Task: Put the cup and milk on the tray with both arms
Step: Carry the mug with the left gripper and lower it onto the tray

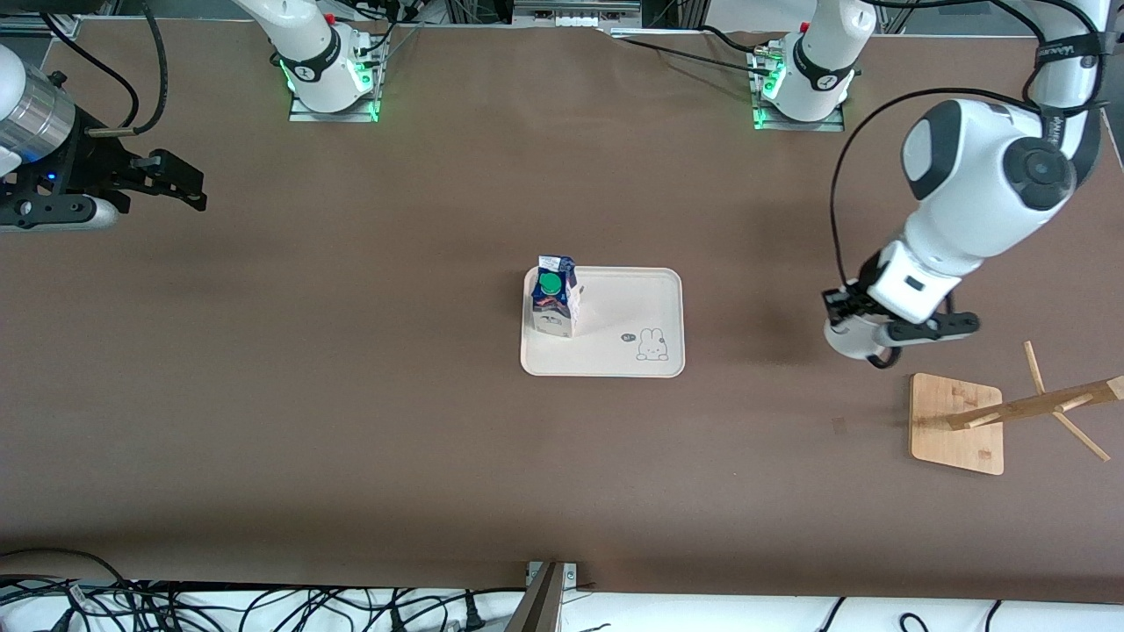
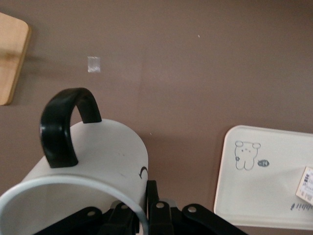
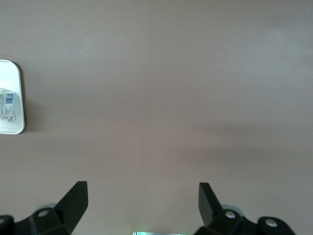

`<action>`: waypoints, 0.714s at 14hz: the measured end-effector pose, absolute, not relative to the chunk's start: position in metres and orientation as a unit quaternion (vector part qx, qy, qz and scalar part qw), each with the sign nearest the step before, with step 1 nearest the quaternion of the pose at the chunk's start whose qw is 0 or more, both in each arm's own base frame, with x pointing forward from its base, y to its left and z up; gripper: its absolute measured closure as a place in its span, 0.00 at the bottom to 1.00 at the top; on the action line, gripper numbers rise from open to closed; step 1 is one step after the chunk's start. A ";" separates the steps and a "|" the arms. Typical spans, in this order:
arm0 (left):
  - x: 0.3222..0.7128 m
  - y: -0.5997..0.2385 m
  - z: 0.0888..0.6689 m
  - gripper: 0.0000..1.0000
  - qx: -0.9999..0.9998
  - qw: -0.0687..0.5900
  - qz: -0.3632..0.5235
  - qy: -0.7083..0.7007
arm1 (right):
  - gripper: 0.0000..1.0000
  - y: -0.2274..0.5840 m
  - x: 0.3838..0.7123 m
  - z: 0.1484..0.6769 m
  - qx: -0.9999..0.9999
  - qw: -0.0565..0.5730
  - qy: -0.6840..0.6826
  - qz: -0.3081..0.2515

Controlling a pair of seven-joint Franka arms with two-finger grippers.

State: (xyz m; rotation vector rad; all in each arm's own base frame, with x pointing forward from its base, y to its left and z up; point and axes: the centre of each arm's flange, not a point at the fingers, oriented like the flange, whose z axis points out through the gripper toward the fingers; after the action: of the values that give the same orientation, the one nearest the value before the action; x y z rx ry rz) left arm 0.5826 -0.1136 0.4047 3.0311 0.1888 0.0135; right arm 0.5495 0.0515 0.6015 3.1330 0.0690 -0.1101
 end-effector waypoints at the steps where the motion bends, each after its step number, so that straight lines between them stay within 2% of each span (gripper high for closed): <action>1: 0.577 -0.128 0.401 0.93 0.997 0.051 -0.013 0.048 | 0.00 0.051 0.550 0.602 0.999 0.003 0.022 -0.035; 7: 0.557 -0.216 0.405 0.93 0.996 0.045 -0.074 -0.033 | 0.00 0.052 0.550 0.602 0.999 0.003 0.022 -0.035; 10: 0.556 -0.255 0.385 0.93 0.993 0.042 -0.093 -0.065 | 0.00 0.052 0.550 0.602 0.999 0.003 0.022 -0.035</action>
State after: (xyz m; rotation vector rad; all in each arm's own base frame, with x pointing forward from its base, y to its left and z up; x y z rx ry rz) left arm 0.5559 -0.2554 0.3854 3.0387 -0.1981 -0.2837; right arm 0.5495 0.0518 0.6016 3.1330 0.0699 -0.1098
